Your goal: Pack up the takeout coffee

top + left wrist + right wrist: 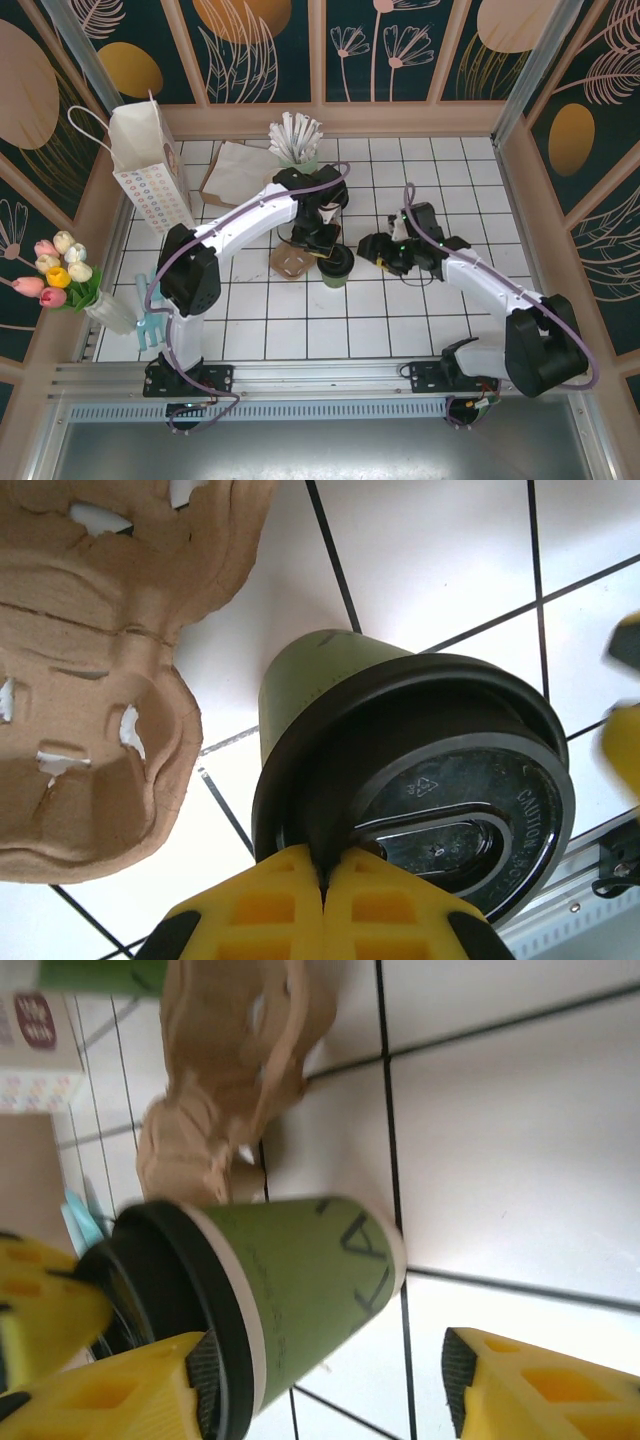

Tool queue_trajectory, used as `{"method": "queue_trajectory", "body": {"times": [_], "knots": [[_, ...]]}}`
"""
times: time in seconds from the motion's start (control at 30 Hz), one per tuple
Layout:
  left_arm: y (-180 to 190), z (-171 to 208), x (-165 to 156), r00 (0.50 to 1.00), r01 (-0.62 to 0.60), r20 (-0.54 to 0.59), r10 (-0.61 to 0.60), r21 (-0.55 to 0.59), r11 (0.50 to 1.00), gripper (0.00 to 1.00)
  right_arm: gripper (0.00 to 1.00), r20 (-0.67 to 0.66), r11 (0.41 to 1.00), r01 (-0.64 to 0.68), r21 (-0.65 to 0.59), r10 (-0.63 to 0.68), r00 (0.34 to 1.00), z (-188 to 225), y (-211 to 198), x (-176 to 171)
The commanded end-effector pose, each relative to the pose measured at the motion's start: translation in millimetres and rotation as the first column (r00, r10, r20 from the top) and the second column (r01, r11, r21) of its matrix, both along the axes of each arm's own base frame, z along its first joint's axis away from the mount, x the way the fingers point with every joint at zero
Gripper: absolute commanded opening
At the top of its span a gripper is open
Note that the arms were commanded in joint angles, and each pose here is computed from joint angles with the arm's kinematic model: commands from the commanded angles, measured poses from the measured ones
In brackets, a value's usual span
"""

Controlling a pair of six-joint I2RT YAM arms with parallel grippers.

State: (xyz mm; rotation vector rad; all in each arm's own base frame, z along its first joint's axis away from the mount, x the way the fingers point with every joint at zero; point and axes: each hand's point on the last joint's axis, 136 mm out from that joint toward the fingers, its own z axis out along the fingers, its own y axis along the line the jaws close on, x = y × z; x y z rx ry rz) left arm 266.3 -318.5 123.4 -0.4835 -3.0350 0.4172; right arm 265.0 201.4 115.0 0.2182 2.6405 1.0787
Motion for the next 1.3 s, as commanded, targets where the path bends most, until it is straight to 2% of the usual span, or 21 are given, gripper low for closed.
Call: {"method": "queue_trajectory", "body": {"times": [0.0, 0.13, 0.33, 0.47, 0.6, 0.7, 0.83, 0.93, 1.03, 1.13, 1.27], "knots": [[26, -54, -14, 0.995, 0.036, -0.096, -0.017, 0.206, 0.978, 0.00, 0.67, 0.060, 0.999, 0.011, 0.053, -0.014, 0.998, 21, 3, 24], [22, -51, -10, 0.996, 0.031, -0.086, -0.015, 0.197, 0.980, 0.00, 0.72, 0.043, 0.994, -0.061, 0.087, 0.057, 0.997, 15, 19, 29], [16, -51, -7, 0.996, 0.028, -0.085, -0.013, 0.181, 0.983, 0.00, 0.78, 0.025, 0.987, -0.145, 0.067, 0.143, 0.989, 3, 37, 31], [15, -56, -8, 0.996, 0.021, -0.093, -0.005, 0.175, 0.984, 0.00, 0.79, -0.041, 0.983, -0.176, 0.050, 0.179, 0.983, -22, 44, 20], [22, -69, -16, 0.992, 0.026, -0.123, -0.001, 0.200, 0.980, 0.00, 0.77, -0.143, 0.988, -0.157, -0.010, 0.153, 0.978, -62, 30, -1], [23, -71, -16, 0.992, 0.024, -0.125, 0.001, 0.202, 0.979, 0.00, 0.76, -0.167, 0.987, -0.156, -0.049, 0.146, 0.975, -73, 23, -7], [20, -66, -12, 0.994, 0.021, -0.111, 0.001, 0.199, 0.980, 0.00, 0.77, -0.068, 0.988, -0.153, -0.027, 0.150, 0.986, -41, 29, 16], [18, -60, -8, 0.995, 0.012, -0.095, 0.006, 0.193, 0.981, 0.00, 0.82, 0.095, 0.987, -0.158, 0.015, 0.156, 0.983, 6, 38, 33], [17, -55, -6, 0.996, 0.005, -0.084, 0.011, 0.190, 0.982, 0.00, 0.89, 0.249, 0.982, -0.187, 0.010, 0.179, 0.952, 35, 37, 31], [16, -53, -5, 0.997, 0.004, -0.078, 0.010, 0.185, 0.983, 0.00, 0.99, 0.304, 0.978, -0.208, -0.025, 0.205, 0.930, 32, 30, 15], [15, -52, -4, 0.997, 0.005, -0.077, 0.010, 0.182, 0.983, 0.00, 0.99, 0.288, 0.978, -0.207, -0.035, 0.209, 0.935, 18, 24, -2]]}}
